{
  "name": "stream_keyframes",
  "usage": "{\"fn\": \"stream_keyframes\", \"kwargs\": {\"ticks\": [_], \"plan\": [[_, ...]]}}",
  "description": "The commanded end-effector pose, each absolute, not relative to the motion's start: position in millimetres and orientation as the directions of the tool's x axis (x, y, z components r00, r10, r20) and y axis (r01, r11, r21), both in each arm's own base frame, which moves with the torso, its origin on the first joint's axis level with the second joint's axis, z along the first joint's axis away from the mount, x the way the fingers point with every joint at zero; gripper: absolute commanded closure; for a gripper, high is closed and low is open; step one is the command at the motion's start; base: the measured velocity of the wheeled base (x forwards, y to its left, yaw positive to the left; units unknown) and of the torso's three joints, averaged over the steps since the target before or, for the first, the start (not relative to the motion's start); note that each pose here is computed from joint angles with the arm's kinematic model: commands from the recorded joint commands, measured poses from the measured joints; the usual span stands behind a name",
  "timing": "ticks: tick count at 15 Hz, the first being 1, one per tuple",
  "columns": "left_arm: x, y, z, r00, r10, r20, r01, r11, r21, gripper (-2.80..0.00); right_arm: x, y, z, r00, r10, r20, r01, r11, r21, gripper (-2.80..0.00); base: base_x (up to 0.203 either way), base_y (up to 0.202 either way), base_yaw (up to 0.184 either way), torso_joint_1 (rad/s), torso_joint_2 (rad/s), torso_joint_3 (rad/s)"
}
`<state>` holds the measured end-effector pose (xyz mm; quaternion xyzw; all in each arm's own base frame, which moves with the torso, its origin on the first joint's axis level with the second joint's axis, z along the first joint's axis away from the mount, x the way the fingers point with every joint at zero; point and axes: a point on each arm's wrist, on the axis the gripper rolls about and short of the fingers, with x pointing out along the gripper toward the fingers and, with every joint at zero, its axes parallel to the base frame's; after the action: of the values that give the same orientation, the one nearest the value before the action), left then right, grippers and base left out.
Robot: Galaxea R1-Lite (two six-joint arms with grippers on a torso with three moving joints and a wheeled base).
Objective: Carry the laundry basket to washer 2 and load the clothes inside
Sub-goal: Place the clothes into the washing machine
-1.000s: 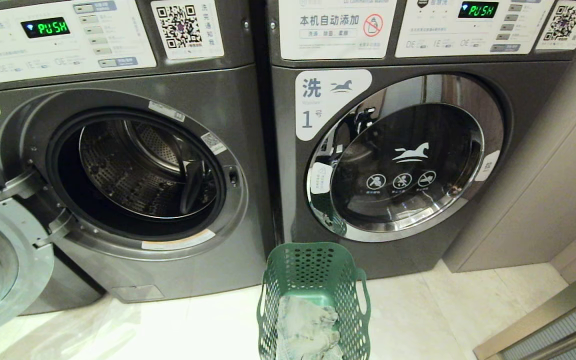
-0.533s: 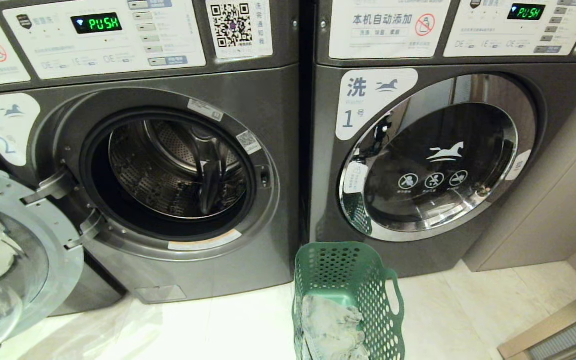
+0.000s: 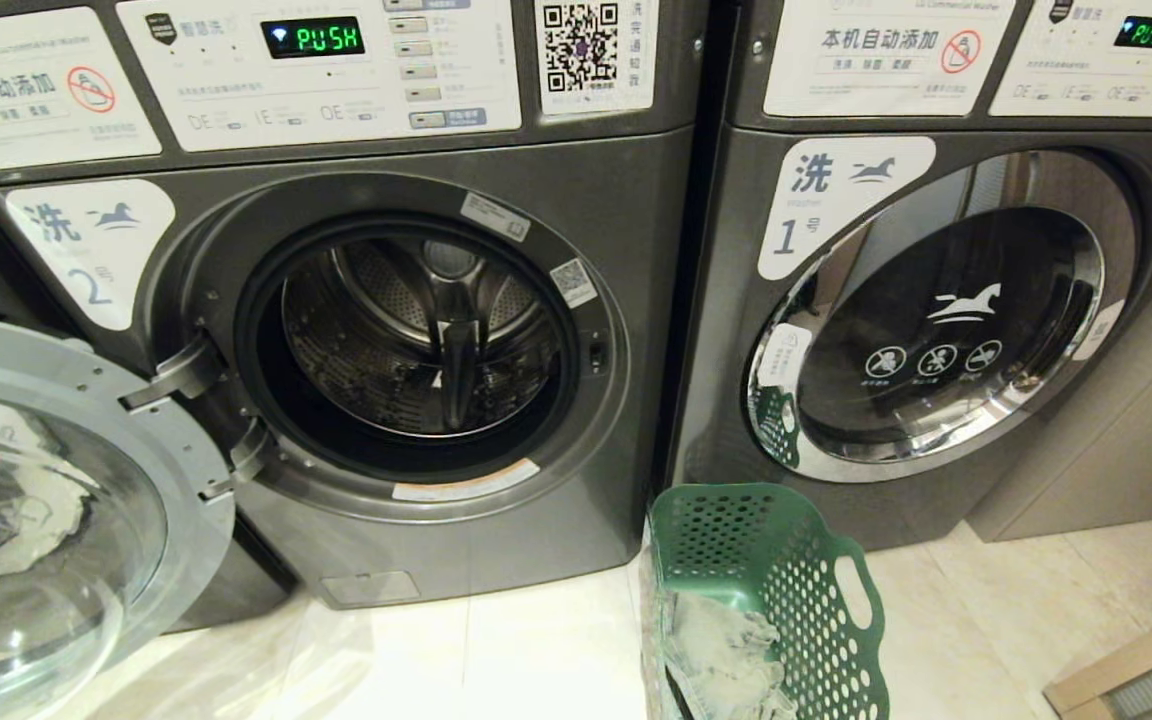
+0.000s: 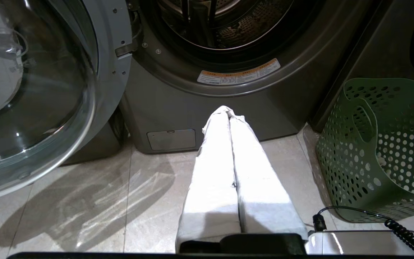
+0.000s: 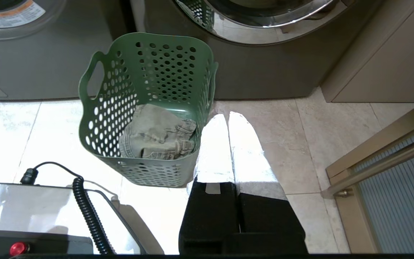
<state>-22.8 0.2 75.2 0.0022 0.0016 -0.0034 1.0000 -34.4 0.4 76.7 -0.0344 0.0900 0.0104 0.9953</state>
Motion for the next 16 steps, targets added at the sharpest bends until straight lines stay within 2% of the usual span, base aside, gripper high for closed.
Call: {"fn": "stream_keyframes", "kwargs": {"ticks": [1,16], "plan": [[-22.7,0.2,75.2,1.0,-0.006,-0.005,0.006,1.0,0.005,0.0,-34.2,0.3,76.5,0.983,0.015,-0.183,-0.028,0.997,-0.067,0.0,0.0,0.051,-0.001,0.002,0.0,0.002],[-22.7,0.2,75.3,1.0,-0.006,-0.004,0.006,1.0,0.002,0.0,-34.2,0.4,76.5,0.983,0.018,-0.183,-0.032,0.997,-0.072,0.0,0.0,0.0,0.0,0.001,0.0,-0.012]]}}
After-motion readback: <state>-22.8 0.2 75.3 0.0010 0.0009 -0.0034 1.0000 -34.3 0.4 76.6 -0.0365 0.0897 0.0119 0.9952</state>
